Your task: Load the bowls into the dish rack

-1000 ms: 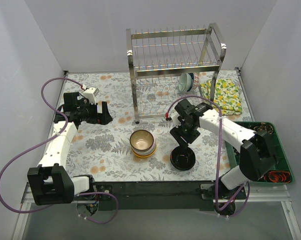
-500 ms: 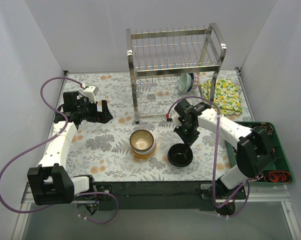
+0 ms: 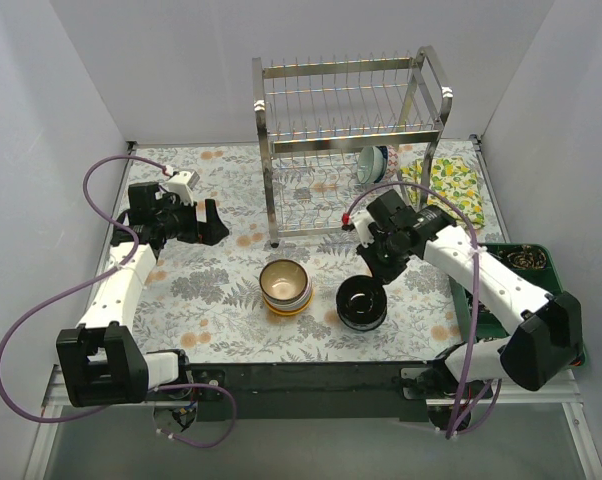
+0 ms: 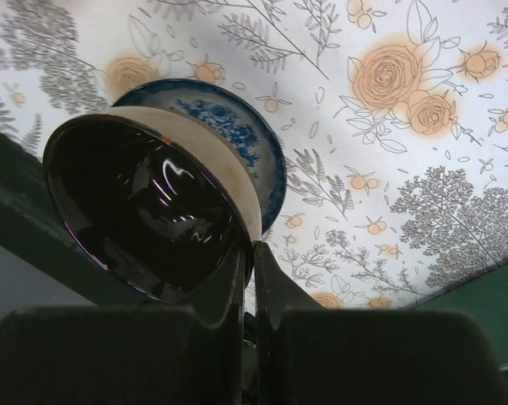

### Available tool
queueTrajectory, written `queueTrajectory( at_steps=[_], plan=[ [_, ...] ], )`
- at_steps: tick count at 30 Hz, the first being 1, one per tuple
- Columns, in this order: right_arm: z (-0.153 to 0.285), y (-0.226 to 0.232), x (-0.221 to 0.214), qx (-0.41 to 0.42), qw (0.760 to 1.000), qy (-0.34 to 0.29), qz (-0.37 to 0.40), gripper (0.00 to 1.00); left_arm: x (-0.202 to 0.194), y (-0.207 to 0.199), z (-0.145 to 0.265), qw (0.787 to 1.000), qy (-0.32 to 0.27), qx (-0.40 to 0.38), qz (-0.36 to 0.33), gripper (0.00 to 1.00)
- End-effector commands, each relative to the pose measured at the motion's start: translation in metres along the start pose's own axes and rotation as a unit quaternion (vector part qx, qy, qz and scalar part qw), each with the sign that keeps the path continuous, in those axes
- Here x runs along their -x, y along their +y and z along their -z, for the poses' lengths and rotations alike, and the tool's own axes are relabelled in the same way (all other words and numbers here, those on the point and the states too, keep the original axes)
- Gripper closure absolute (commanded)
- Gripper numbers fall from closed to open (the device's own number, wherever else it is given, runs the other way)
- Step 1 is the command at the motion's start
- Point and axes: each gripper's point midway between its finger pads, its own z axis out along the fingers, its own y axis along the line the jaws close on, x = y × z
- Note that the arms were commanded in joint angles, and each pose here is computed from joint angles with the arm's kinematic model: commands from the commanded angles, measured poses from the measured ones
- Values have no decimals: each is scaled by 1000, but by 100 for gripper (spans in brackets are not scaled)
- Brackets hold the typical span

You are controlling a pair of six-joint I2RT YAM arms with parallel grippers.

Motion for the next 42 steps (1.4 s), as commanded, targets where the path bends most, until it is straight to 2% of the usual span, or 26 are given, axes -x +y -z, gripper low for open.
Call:
queueTrajectory(
  at_steps=[1, 4, 7, 11, 20, 30, 31, 32, 35, 42],
  plan=[
    [39, 16, 24, 49, 995, -77, -28, 99, 5, -4, -1, 1000, -14, -16, -4, 2],
    [48, -5, 29, 36, 992, -98, -77, 99, 6, -5, -2, 1000, -15, -18, -5, 2],
    [48, -45, 23, 2, 985, -97, -145, 99, 5, -6, -2, 1000, -17, -21, 0, 2],
    [36, -73, 9, -15, 976, -78, -203, 99, 7, -10, 0, 999, -23, -27, 1, 2],
    [-3, -110, -8, -26, 966, -44, -253, 99, 2, -12, 5, 999, -28, -25, 6, 2],
    [-38, -129, -16, -30, 965, -30, -258, 99, -9, -7, 11, 999, -24, -15, 18, 2],
    [-40, -129, -18, -30, 965, -25, -260, 97, -10, -7, 11, 999, -23, -15, 19, 2],
    [-41, -129, -20, -32, 964, -20, -262, 85, -10, -6, 11, 999, -23, -14, 19, 2],
    [-42, -124, -26, -26, 964, -14, -265, 69, -11, -5, 11, 999, -26, -16, 22, 2],
    [-49, -106, -49, -17, 960, 4, -281, 64, -7, 1, 8, 999, -29, -12, 25, 2]
  ],
)
